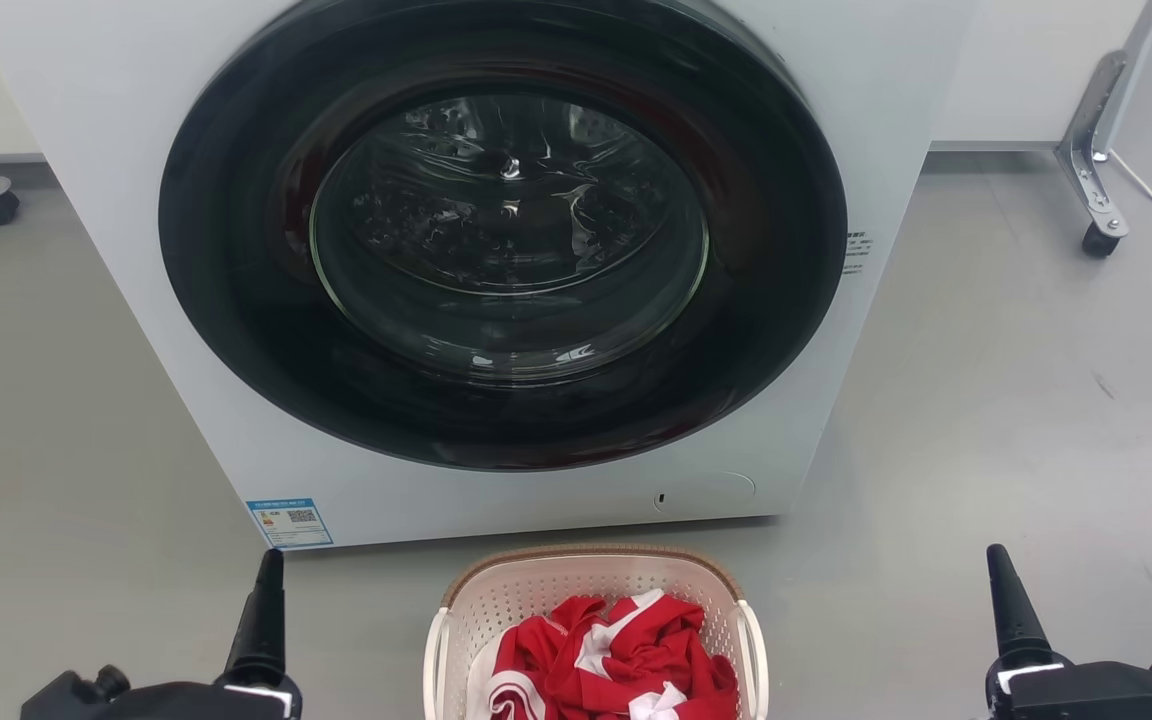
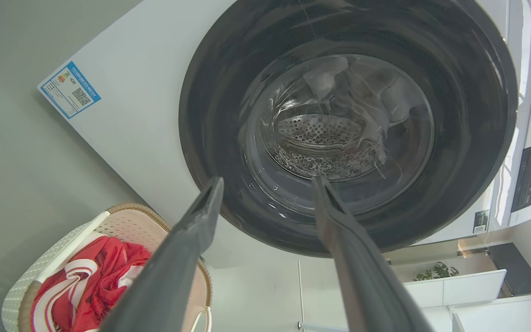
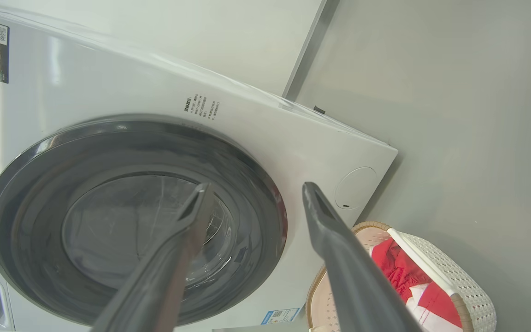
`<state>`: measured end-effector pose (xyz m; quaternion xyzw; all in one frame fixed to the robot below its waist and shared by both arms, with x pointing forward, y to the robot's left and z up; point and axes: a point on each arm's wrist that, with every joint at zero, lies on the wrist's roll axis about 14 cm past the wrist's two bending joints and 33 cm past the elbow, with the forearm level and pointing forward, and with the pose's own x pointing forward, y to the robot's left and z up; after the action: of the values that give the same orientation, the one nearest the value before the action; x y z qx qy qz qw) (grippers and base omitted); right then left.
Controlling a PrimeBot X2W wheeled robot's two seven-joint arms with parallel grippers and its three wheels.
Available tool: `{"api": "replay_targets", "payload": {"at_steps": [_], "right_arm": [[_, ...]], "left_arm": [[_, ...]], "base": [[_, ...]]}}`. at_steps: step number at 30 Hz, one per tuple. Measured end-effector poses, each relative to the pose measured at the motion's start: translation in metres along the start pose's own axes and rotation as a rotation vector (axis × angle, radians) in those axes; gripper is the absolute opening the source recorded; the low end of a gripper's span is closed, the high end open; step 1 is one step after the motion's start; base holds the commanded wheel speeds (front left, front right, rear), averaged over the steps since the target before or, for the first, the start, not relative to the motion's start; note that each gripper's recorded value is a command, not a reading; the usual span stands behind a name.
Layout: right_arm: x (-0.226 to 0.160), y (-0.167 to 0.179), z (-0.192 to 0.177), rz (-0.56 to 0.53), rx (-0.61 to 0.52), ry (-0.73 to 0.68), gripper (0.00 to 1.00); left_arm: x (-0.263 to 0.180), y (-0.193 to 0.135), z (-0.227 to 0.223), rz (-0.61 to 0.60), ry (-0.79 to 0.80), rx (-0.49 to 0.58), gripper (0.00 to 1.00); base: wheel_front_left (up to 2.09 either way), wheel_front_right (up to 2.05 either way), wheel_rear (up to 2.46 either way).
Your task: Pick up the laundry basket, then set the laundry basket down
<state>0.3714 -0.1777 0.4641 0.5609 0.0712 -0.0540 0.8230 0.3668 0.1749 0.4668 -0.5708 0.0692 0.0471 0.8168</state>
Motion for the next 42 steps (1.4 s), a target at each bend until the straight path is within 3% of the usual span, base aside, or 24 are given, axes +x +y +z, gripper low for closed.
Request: {"api": "replay_targets", "payload": {"at_steps": [20, 42], "right_arm": [[0.002, 0.018, -0.007, 0.05, -0.43, -0.016, 1.0], [0.0, 0.047, -0.008, 0.141, -0.766, -0.108, 1.0]], "left_arm": [[0.001, -0.018, -0.007, -0.059, -0.01, 0.52, 1.0], [-0.003, -0.04, -0.006, -0.129, -0.109, 0.892, 1.0]], "base": [[0.0, 0.0, 0.0], [0.0, 0.0, 0.0]]}}
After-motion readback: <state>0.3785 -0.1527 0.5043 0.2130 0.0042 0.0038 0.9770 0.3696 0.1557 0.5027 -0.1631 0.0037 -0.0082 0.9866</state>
